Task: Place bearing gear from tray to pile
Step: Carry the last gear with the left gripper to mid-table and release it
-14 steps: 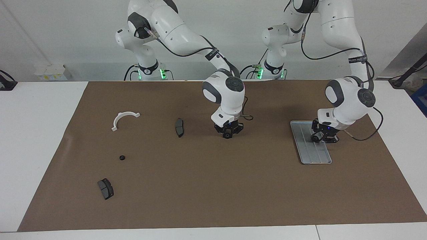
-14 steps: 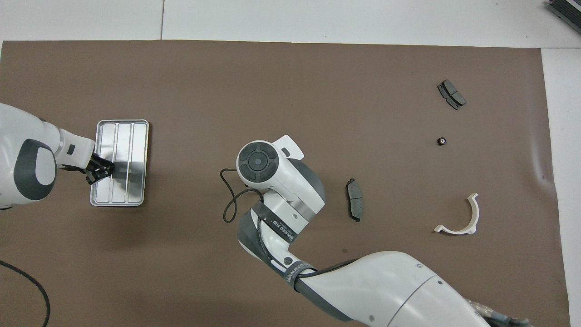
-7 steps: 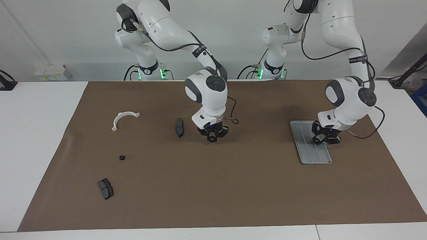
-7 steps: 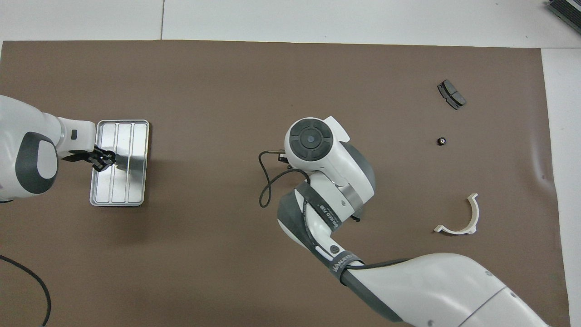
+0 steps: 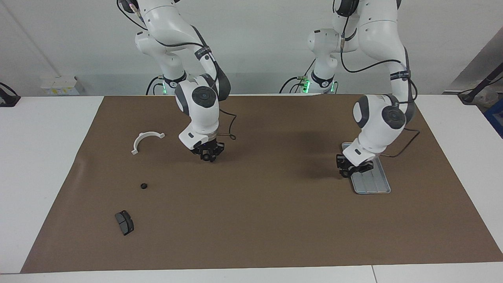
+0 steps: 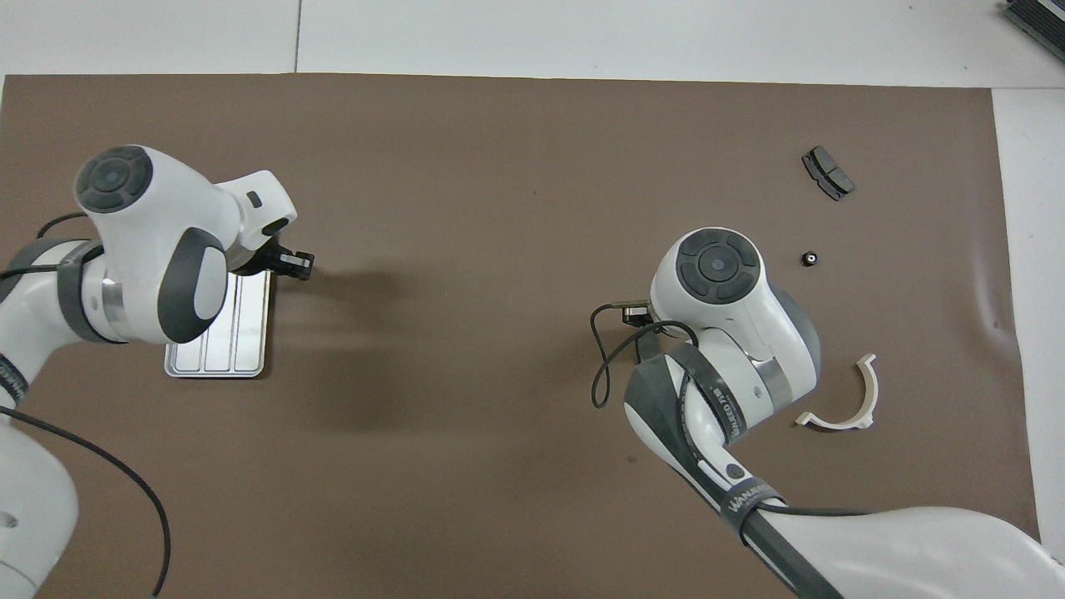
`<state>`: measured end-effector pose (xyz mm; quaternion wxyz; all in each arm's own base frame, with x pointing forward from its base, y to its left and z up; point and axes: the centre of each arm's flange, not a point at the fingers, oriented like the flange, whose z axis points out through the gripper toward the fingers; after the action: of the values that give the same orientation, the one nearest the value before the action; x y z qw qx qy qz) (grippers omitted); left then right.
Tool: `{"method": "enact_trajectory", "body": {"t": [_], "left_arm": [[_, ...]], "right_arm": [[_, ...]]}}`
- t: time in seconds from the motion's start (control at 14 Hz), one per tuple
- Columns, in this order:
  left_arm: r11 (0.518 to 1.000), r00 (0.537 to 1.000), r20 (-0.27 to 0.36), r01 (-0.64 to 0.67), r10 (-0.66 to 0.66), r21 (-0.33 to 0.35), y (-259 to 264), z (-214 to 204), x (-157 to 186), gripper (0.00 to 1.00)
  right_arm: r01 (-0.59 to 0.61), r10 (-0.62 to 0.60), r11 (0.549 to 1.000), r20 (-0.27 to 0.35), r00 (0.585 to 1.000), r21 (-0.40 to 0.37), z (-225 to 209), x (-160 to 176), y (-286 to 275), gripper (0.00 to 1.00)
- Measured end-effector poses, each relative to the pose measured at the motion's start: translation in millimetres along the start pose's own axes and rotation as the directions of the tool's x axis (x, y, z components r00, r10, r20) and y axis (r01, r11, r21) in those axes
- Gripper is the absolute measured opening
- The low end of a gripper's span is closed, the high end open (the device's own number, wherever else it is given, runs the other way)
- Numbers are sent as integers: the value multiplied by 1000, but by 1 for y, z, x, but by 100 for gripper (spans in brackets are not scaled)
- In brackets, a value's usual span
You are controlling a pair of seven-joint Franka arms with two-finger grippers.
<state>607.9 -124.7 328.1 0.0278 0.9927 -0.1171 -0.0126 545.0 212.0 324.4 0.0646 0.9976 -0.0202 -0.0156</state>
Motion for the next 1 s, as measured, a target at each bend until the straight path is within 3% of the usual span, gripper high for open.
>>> {"method": "enact_trajectory", "body": {"t": [0.36, 0.71, 0.85, 1.0], "left_arm": [[982, 982, 2, 191, -191, 2, 166, 5, -14, 35], [974, 976, 3, 215, -216, -65, 243, 4, -33, 35], [975, 978, 2, 211, -211, -69, 248, 3, -34, 50], [974, 977, -5, 213, -214, -73, 247, -1, -31, 75]], "right_arm": [[80, -79, 997, 67, 995, -8, 27, -9, 52, 35], [152, -160, 985, 110, 981, 78, 49, -16, 113, 35], [147, -156, 986, 114, 981, 79, 52, -18, 121, 50], [133, -142, 987, 107, 984, 89, 48, -16, 124, 74]]}}
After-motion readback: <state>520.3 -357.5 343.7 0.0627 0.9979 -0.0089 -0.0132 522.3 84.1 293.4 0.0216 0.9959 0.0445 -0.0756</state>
